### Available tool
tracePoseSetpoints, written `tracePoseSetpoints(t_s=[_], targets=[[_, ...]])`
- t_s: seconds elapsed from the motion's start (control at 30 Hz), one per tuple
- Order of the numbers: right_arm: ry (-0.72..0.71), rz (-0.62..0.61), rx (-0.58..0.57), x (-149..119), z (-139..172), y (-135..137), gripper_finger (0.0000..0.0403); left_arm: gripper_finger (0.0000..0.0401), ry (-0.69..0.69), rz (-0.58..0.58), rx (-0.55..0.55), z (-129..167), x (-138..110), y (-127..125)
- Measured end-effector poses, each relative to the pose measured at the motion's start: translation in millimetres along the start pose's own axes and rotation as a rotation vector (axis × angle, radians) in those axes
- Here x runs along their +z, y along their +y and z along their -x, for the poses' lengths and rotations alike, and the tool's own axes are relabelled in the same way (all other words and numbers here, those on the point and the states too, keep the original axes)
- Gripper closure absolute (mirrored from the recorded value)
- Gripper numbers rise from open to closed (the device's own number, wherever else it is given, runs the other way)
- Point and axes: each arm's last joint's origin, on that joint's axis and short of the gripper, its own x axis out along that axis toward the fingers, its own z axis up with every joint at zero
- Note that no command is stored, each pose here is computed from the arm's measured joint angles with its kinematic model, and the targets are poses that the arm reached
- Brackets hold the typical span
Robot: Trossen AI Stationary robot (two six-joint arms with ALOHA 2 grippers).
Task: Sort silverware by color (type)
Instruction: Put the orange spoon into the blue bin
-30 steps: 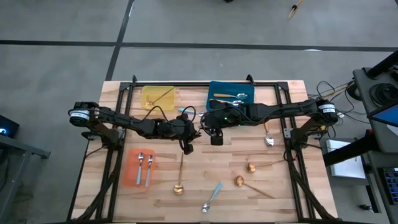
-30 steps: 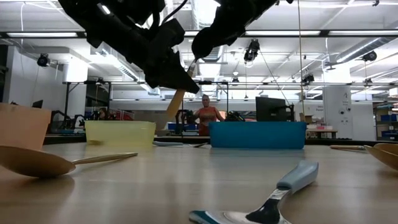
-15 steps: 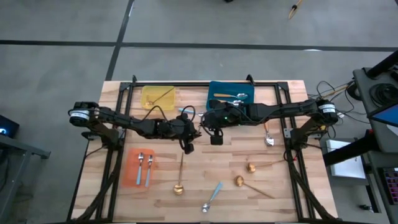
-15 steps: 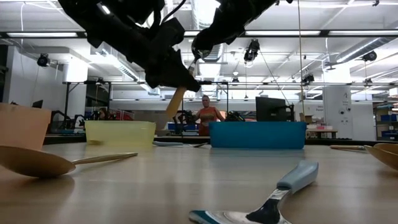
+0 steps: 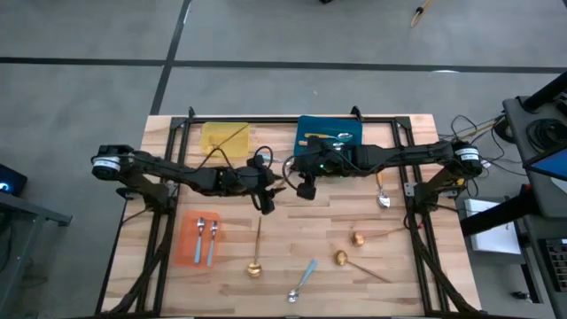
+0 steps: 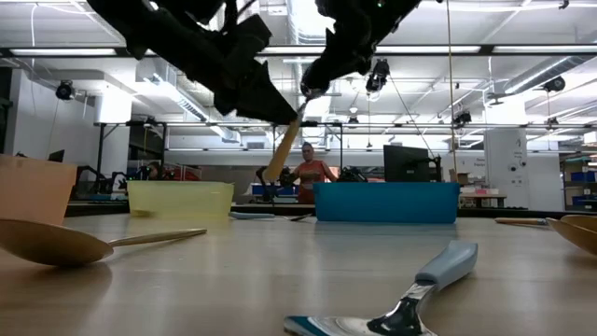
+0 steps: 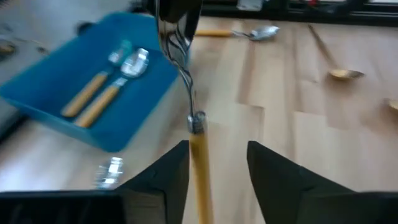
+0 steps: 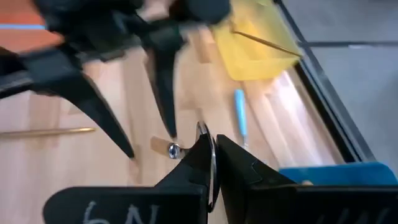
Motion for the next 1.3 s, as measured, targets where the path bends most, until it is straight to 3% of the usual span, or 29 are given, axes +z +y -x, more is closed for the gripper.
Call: tracePoseSetpoints(t_s=[0.3, 0.63, 0.97, 1.3], targets=[[-0.020, -0.143, -0.098, 3.0, 14.7, -37.8, 0.0394, 0.0220, -0.026, -0.046, 0.172, 39.5, 17.4, 14.8], [-0.049, -0.263, -0.268, -8.4, 45.7, -96.8, 0.0394, 0.0218, -0.103, 0.059, 0.161, 67.2, 26.0, 19.6], [-0.215, -0.420, -0.378, -69.3, 60.2, -116.4, 0.0394, 0.0218, -0.110, 0.084, 0.108, 54.4, 20.9, 0.6], [-0.360, -0.592, -0.393, -120.8, 53.1, -109.0, 0.0394, 0.0218, -0.109, 0.097, 0.106, 36.3, 15.2, -5.7]])
